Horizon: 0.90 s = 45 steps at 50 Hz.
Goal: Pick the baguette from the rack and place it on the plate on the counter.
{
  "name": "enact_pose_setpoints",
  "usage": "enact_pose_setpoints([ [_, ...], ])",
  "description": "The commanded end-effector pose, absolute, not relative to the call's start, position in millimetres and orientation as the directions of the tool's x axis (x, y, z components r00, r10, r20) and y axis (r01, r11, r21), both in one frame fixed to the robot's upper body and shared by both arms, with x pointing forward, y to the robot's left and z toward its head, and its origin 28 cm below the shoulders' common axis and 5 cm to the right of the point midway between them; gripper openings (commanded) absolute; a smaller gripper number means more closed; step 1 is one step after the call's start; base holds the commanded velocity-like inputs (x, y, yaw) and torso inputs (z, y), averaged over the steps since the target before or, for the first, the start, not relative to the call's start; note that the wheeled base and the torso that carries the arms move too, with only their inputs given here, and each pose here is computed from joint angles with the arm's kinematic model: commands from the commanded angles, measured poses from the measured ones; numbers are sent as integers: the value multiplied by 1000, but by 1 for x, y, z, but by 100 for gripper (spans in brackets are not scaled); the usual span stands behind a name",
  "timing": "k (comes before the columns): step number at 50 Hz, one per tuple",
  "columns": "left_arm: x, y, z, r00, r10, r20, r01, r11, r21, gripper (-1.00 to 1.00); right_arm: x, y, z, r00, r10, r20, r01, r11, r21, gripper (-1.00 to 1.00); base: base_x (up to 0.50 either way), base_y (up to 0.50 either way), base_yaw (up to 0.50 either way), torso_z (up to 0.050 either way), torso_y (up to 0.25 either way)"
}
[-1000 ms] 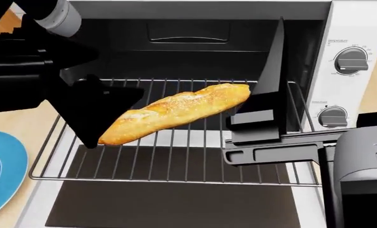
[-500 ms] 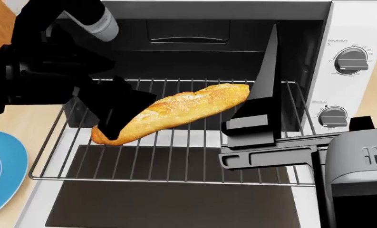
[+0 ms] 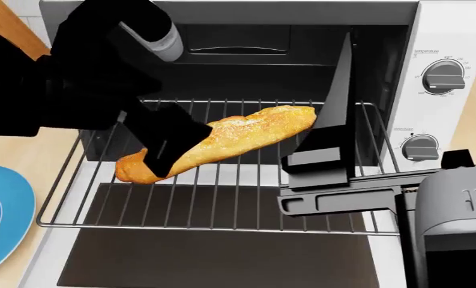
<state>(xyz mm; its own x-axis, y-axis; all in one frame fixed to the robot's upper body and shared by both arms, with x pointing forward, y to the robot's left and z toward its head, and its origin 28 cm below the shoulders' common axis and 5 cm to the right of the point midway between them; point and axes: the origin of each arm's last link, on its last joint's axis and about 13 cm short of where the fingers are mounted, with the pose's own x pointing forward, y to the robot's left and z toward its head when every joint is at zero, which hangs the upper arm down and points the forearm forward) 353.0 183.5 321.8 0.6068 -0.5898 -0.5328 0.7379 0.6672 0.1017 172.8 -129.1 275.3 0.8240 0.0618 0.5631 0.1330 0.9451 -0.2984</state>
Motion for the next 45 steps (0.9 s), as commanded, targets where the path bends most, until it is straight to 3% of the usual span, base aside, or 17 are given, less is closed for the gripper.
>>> enact_pose_setpoints([
  [1,356,175,320,585,-588,-559,757,644,114,100,173,-130,275,824,60,563,136,944,-300,100,0,0,0,0,0],
  [45,360,165,305,541,-581,-608,782,613,111,100,170,-133,272,826,50,561,144,944,-297,100,0,0,0,0,0],
])
